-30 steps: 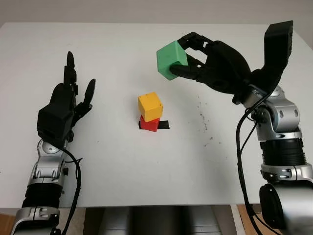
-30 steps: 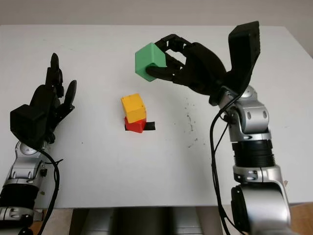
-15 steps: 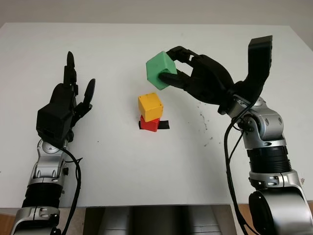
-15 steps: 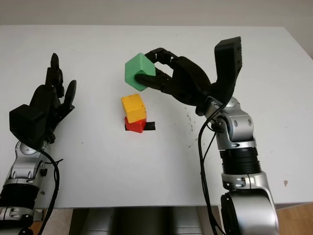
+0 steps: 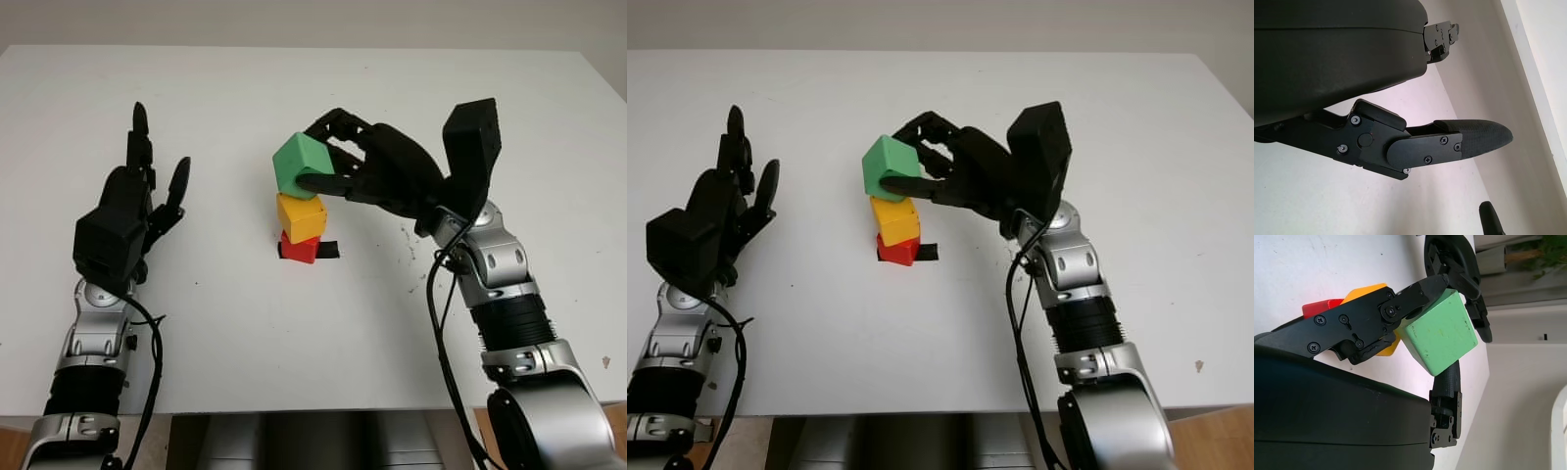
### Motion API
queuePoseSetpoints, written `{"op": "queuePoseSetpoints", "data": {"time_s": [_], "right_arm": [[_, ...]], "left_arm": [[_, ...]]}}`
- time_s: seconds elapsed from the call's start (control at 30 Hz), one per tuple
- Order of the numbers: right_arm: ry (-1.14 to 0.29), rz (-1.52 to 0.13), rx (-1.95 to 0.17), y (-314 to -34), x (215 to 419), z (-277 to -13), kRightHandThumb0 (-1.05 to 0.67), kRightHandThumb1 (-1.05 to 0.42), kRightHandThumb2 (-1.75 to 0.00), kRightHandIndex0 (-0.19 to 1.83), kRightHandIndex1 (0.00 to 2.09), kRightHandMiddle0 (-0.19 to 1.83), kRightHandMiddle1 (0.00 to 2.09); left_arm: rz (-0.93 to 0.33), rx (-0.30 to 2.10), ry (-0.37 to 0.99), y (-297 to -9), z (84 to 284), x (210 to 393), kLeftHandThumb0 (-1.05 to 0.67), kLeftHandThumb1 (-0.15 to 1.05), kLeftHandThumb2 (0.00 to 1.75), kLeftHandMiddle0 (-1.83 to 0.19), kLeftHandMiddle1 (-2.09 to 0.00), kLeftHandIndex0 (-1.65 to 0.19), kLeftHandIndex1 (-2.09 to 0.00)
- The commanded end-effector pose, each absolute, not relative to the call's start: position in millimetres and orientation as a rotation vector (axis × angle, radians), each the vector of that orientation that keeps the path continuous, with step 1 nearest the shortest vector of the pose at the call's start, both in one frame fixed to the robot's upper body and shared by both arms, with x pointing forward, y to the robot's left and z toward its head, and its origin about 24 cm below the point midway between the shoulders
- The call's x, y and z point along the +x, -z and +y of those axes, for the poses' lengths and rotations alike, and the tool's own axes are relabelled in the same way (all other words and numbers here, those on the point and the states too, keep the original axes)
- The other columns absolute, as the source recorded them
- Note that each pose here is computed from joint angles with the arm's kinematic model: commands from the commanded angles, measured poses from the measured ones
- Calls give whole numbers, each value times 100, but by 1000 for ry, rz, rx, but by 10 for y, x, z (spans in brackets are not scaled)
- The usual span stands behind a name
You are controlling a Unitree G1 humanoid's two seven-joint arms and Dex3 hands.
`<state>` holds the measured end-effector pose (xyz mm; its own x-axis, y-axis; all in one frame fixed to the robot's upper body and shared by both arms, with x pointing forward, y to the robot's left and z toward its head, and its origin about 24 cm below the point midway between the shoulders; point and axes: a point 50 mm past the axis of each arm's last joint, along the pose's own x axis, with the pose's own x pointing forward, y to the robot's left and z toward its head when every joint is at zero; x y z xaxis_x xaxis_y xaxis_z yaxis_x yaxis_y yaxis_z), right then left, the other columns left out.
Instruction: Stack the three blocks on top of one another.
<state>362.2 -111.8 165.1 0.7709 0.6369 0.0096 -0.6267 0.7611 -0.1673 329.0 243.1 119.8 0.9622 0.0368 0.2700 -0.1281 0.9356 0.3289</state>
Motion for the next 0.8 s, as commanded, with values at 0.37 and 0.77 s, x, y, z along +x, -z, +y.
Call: {"op": "queuePoseSetpoints", "data": {"time_s": [0.37, 0.77], "right_arm": [[-671, -82, -207, -1776, 3623, -1208, -46, -96, -5, 7, 6, 29, 176], [-646, -102, -195, -1940, 3617, -1329, -44, -99, -6, 5, 5, 23, 181]], "left_arm": [[-258, 352, -89, -1160, 2424, 3260, -82, 105, 55, 19, 0, 19, 0], [-263, 351, -90, -1158, 2420, 3264, -82, 105, 54, 19, 0, 19, -1]]}}
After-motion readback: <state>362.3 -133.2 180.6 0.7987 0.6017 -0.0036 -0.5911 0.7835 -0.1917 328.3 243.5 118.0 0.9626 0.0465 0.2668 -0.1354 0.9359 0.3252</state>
